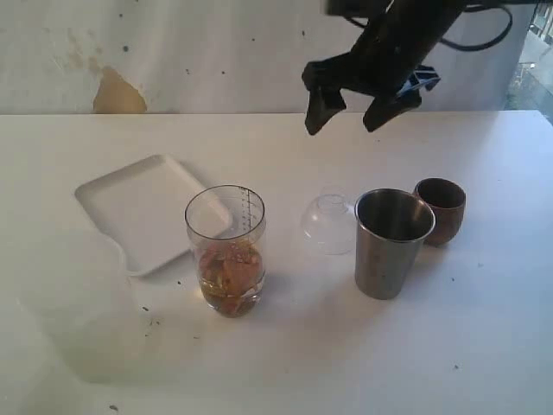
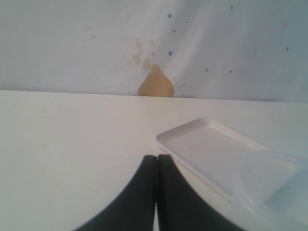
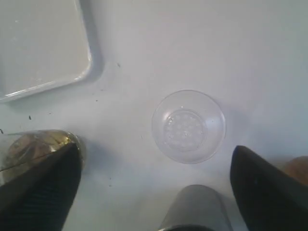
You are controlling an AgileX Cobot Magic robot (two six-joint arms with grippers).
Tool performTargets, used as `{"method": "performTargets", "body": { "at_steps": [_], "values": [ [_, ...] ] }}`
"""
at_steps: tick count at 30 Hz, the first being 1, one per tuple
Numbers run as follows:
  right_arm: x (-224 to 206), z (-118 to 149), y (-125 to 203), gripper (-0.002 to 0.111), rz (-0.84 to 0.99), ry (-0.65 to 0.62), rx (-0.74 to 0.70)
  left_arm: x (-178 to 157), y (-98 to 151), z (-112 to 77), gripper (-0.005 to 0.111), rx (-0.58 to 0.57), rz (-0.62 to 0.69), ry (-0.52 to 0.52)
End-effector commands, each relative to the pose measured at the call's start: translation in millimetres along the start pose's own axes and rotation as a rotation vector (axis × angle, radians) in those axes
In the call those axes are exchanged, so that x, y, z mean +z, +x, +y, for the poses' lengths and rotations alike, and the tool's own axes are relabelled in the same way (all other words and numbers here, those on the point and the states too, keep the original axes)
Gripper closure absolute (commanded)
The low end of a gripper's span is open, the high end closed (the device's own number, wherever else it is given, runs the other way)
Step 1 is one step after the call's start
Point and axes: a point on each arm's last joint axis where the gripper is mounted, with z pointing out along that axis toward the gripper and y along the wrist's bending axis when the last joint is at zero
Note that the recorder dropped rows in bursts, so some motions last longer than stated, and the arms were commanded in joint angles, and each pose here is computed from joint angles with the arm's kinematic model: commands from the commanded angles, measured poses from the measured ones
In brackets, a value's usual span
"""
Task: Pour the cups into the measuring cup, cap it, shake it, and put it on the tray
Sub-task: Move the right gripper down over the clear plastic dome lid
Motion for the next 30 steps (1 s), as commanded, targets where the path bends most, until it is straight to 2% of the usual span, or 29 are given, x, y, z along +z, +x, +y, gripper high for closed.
{"method": "performTargets", "body": {
  "at_steps": [1,7,15,25,30],
  "values": [
    [29.5,1.0,-1.8,0.03,0.064,0.006,0.001,-0.1,0.3,0.2,0.106,-0.008,-0.008,-0.002],
    [67.1,2.1,0.5,0.03,0.126,0.059,-0.044,-0.1,0.3,0.2,0.106,-0.008,-0.008,-0.002],
    [90.0,-5.9,5.1,0.03,0.186,0.091,-0.033,-0.1,0.3,0.2,0.106,-0.008,-0.008,-0.002],
    [93.5,-5.5,8.6,0.03,0.224,0.076,-0.021,-0.1,0.3,0.2,0.106,-0.008,-0.008,-0.002],
    [96.6,-4.6,12.3,0.03,0.248,0.07,-0.069,-0.1,0.3,0.2,0.106,-0.008,-0.008,-0.002]
  ]
}}
